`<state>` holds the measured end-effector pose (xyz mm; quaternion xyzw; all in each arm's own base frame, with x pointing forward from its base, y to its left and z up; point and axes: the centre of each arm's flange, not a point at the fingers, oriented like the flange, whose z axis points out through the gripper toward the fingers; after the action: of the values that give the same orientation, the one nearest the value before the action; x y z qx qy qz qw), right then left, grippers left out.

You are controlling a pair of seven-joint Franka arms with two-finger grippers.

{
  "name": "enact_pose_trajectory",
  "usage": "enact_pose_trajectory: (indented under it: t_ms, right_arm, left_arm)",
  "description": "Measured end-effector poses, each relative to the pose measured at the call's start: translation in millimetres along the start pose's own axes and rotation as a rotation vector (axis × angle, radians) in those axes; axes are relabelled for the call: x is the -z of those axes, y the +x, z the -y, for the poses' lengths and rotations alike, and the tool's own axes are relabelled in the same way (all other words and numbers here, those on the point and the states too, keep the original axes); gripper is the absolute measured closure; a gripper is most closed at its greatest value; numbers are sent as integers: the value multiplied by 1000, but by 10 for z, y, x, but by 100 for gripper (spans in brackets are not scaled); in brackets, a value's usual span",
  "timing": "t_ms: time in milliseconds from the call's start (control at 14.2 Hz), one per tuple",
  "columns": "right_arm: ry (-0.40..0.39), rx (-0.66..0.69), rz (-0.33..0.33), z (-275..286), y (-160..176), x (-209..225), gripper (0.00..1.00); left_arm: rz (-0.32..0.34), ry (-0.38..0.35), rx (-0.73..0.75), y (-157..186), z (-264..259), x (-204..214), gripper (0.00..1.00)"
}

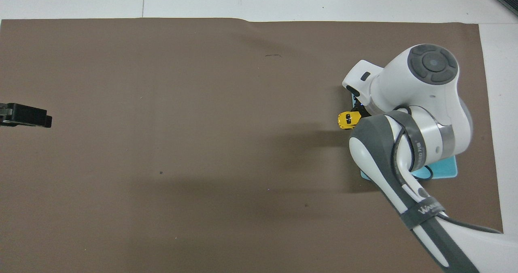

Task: Wind up and store yellow beetle car
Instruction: 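Lift the car and lower it into the blue box with the right gripper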

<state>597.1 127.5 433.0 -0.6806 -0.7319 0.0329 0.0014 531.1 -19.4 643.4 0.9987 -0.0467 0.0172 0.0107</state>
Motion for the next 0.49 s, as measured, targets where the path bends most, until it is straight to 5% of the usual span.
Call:
enact_pose_trajectory:
  t_ms: [493]
  right_arm:
    - [9, 54, -4, -45, -639, -11, 55]
  left_arm:
    - [0, 0, 0, 0, 0, 0, 0]
